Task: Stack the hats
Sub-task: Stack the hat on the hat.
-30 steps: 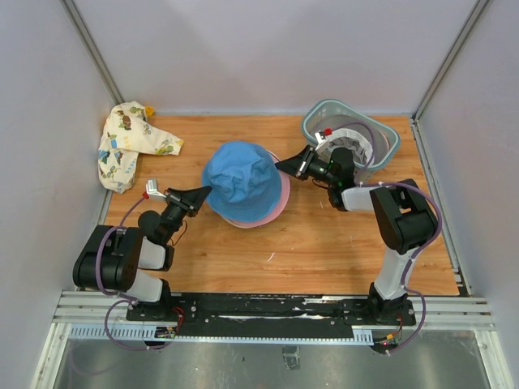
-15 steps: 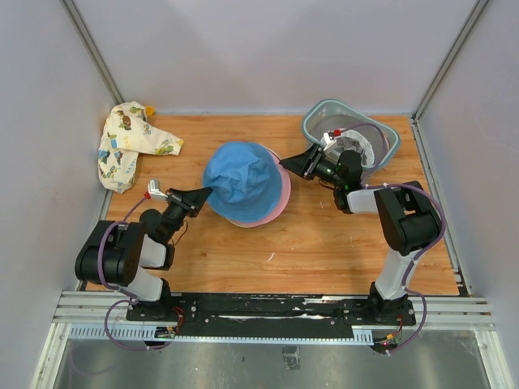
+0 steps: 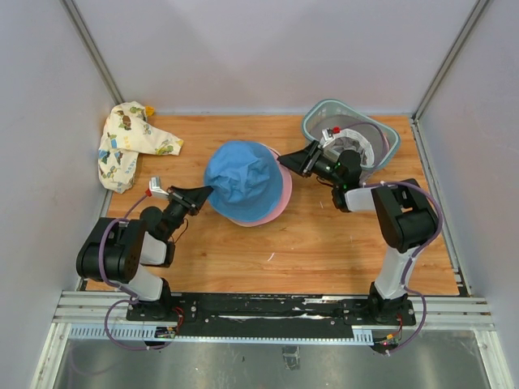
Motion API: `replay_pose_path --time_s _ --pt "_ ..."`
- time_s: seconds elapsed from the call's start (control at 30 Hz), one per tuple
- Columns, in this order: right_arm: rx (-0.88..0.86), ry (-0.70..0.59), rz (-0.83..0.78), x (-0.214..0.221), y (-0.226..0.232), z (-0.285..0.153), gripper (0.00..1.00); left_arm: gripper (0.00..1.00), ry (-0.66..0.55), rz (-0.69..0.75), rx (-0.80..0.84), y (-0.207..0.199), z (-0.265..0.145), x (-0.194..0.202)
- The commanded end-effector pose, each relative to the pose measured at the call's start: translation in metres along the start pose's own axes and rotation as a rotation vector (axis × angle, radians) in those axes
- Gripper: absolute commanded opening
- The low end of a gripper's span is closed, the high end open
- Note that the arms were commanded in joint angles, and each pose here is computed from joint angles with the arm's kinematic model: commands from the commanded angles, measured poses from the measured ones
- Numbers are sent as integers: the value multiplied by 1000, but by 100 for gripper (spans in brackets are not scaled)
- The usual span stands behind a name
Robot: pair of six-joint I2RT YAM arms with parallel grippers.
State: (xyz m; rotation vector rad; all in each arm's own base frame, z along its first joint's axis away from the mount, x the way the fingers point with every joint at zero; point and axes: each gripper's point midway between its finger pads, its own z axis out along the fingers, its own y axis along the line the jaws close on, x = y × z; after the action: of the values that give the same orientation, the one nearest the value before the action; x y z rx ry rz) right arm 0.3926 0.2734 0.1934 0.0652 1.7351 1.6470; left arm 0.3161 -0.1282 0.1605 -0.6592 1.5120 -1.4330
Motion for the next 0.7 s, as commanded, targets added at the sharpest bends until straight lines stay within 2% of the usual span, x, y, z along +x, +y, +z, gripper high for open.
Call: replay_pose_path --time_s 0.0,0.47,0.57,0.67 --pt "-71 36 -28 6 18 11 50 0 -15 122 196 -44 2 -5" --pt "-131 80 -17 21 29 29 48 1 6 137 232 -56 9 -5" --pt "-134 80 -10 22 28 28 36 1 10 141 232 -56 10 -4" --pt "-120 76 -2 23 23 27 14 0 9 142 226 -54 10 -3"
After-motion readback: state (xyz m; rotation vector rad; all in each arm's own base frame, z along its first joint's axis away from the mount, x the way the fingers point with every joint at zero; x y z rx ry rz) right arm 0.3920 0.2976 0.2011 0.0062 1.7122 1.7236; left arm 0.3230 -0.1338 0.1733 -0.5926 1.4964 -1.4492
